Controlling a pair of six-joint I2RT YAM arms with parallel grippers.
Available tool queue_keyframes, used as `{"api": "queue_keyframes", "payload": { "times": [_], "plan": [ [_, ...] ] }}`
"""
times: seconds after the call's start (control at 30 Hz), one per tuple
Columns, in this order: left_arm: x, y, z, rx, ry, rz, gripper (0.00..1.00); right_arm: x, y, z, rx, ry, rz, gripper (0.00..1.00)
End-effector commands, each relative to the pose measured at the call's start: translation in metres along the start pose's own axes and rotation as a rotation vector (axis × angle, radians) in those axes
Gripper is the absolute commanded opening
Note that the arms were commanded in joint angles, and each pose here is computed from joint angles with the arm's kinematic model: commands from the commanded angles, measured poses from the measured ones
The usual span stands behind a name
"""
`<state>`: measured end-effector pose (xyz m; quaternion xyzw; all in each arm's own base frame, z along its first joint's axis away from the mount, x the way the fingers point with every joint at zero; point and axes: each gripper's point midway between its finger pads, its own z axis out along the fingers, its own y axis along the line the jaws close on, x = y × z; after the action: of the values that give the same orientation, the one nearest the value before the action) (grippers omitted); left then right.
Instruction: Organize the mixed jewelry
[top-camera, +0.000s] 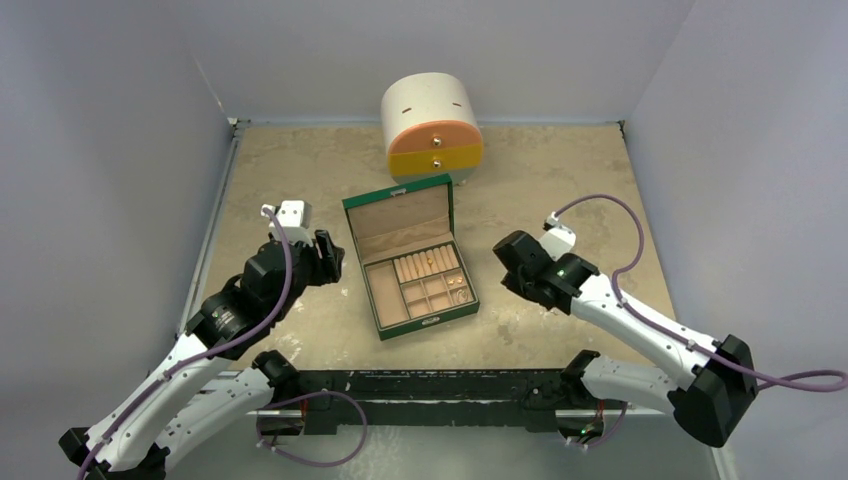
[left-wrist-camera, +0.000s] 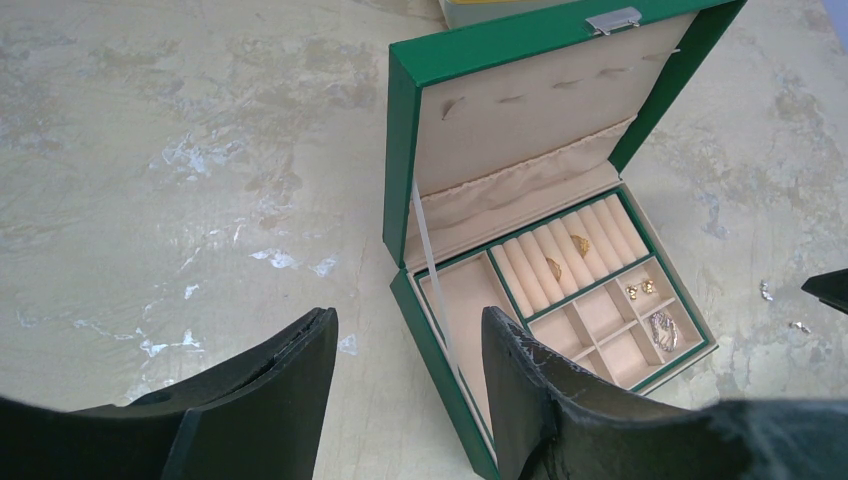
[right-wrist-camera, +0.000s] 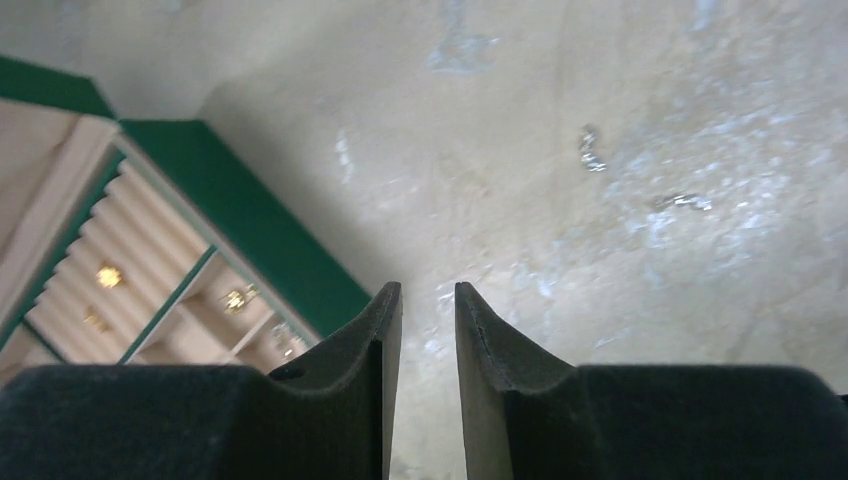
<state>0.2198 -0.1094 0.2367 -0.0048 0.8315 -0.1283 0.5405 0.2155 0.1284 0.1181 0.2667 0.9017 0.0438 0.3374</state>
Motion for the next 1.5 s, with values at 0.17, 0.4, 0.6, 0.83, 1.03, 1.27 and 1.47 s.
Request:
{"api": "queue_keyframes", "payload": {
  "times": [0.17, 0.4, 0.6, 0.83, 1.03, 1.27, 1.47],
  "plan": [
    [-0.014, -0.002, -0.001, 0.003, -0.04, -0.009, 0.54, -0.012, -0.048, 0.033, 0.139, -0.002, -0.112, 0.31],
    [-0.014, -0.002, 0.0, 0.0, -0.037, -0.008, 0.54, -0.002, -0.057, 0.061, 0.15, 0.081, -0.166, 0.31],
    [-0.013, -0.002, 0.001, -0.004, -0.034, -0.006, 0.54, -0.002, -0.07, 0.077, 0.197, 0.099, -0.171, 0.3],
    [-0.013, -0.001, 0.001, -0.007, -0.035, -0.006, 0.54, -0.004, -0.078, 0.089, 0.218, 0.121, -0.151, 0.3],
    [-0.013, -0.001, 0.001, -0.01, -0.034, -0.005, 0.54, -0.002, -0.08, 0.094, 0.207, 0.131, -0.139, 0.29],
    [-0.013, 0.0, 0.002, -0.015, -0.033, -0.006, 0.54, -0.002, -0.085, 0.098, 0.232, 0.137, -0.118, 0.25],
    [-0.013, 0.0, 0.002, -0.017, -0.032, -0.005, 0.54, -0.007, -0.087, 0.101, 0.242, 0.13, -0.107, 0.24]
  ]
}}
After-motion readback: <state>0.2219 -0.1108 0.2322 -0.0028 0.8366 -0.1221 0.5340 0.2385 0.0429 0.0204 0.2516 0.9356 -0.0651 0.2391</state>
